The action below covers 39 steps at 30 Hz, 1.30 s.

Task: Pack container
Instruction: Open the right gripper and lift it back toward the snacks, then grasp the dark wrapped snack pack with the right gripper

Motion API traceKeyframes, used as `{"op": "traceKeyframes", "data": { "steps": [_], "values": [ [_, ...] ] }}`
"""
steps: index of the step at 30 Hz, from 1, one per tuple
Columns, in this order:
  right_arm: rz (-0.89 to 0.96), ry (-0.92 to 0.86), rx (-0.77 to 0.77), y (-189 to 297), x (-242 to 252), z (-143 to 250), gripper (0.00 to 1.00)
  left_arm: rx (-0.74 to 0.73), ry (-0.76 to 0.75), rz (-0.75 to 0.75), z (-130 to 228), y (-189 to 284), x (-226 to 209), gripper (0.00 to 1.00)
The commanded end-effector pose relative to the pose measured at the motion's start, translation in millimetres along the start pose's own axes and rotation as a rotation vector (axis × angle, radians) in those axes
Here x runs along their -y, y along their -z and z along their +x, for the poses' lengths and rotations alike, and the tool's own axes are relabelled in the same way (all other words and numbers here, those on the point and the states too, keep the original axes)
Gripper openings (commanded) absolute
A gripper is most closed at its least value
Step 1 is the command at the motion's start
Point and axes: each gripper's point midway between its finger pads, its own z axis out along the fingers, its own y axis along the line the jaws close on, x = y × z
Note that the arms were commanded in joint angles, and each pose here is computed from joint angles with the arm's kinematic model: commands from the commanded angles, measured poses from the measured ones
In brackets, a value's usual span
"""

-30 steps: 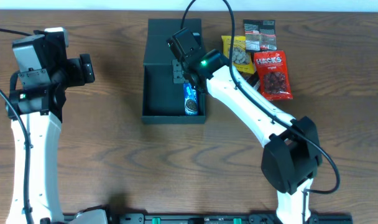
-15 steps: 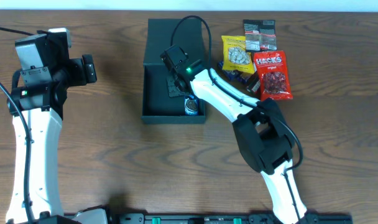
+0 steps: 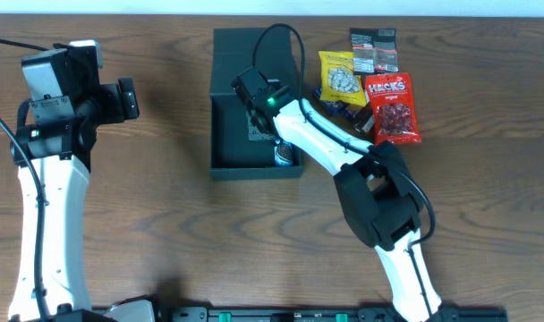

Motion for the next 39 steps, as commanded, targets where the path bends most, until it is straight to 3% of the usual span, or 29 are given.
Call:
{"op": "traceKeyframes", "data": {
  "steps": [1,5,11,18,28,33,39],
  "values": [
    [-0.071,0.163,0.002,10,-18,-6,0.01,-0.003,-0.008,0.006,0,-3,0,0.96],
    [-0.065,0.279,-0.021,33,-17,-13,0.01,-0.003,-0.008,0.006,0,-3,0,0.95],
    [-0.063,0.24,0.069,90,-6,-58,0.01,-0.005,-0.007,0.028,0,-3,4,0.95],
    [0.042,0.228,0.162,131,81,-104,0.02,-0.033,0.011,0.031,7,-3,4,0.95],
    [0.217,-0.011,0.084,130,250,-109,0.02,-0.033,0.041,0.118,7,-2,20,0.95],
    [0.218,-0.09,0.066,129,283,-104,0.03,-0.035,0.076,0.162,7,-2,27,0.95],
    [0.185,-0.047,0.076,110,290,-106,0.11,-0.052,0.083,0.214,10,-6,39,0.95]
  ]
}}
